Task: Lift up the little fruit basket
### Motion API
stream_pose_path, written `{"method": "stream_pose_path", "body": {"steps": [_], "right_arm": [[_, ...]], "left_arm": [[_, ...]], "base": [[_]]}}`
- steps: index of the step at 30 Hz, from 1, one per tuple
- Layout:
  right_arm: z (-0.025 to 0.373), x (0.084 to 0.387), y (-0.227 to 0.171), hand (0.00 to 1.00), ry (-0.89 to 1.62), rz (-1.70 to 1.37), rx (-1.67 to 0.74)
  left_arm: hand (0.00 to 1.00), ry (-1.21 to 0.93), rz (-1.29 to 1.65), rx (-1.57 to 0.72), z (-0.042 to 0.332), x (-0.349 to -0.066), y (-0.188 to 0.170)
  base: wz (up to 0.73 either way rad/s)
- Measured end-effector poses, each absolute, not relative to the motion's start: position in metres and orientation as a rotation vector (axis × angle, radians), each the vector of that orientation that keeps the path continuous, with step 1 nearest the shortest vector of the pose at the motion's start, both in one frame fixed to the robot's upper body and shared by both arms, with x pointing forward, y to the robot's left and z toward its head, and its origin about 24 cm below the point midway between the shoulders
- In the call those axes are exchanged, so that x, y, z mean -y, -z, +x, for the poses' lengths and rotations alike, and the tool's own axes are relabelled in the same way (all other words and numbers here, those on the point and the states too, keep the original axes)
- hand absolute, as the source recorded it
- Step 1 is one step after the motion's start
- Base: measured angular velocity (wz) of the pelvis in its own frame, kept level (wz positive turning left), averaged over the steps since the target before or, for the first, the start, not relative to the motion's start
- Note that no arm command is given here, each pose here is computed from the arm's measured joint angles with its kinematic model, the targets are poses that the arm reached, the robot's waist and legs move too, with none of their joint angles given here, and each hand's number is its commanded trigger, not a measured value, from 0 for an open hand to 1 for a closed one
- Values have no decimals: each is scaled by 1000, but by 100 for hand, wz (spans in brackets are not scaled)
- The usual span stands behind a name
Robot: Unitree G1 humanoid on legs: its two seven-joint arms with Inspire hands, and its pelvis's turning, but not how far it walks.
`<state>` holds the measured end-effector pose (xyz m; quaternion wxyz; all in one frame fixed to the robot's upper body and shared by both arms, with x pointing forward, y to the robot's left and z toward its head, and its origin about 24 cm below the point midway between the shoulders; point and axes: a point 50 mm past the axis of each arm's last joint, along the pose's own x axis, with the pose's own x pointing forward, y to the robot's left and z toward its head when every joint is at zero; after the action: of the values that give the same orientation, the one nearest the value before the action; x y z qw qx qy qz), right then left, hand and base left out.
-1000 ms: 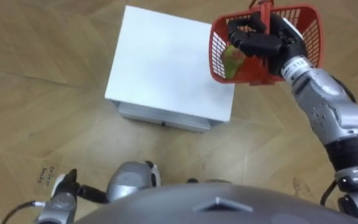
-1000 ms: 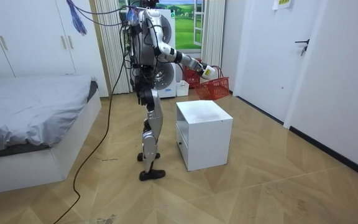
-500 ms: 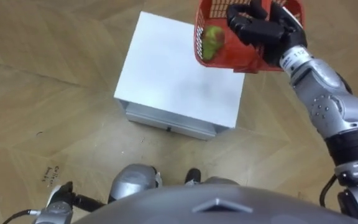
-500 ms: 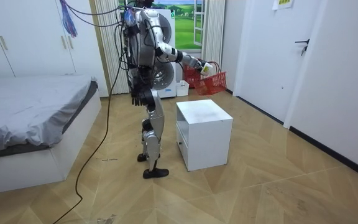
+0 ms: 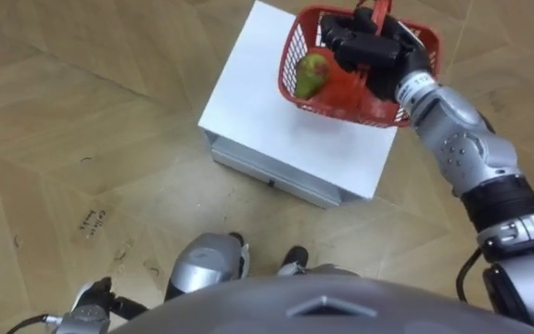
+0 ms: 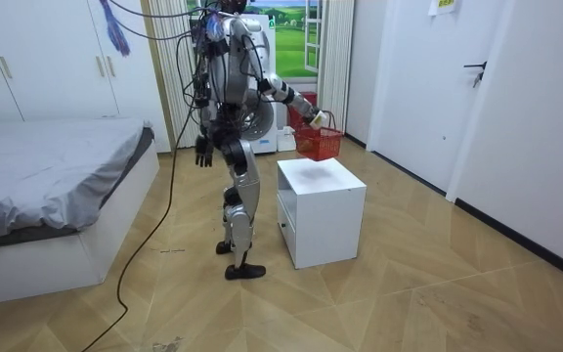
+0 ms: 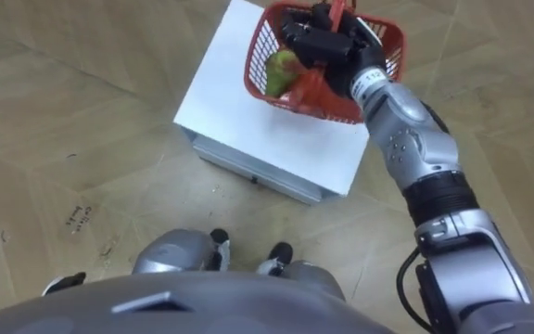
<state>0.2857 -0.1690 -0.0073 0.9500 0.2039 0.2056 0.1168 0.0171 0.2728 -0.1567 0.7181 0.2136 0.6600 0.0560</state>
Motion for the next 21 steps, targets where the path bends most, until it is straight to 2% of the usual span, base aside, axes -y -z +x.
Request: {"method": "stream_pose_path", "body": {"steps": [21], "right_arm": [[264,162,61,100,-139,493,-619]], "left_arm": [[0,-13,480,-1478,13,-261,160]], "base": [[9]]}}
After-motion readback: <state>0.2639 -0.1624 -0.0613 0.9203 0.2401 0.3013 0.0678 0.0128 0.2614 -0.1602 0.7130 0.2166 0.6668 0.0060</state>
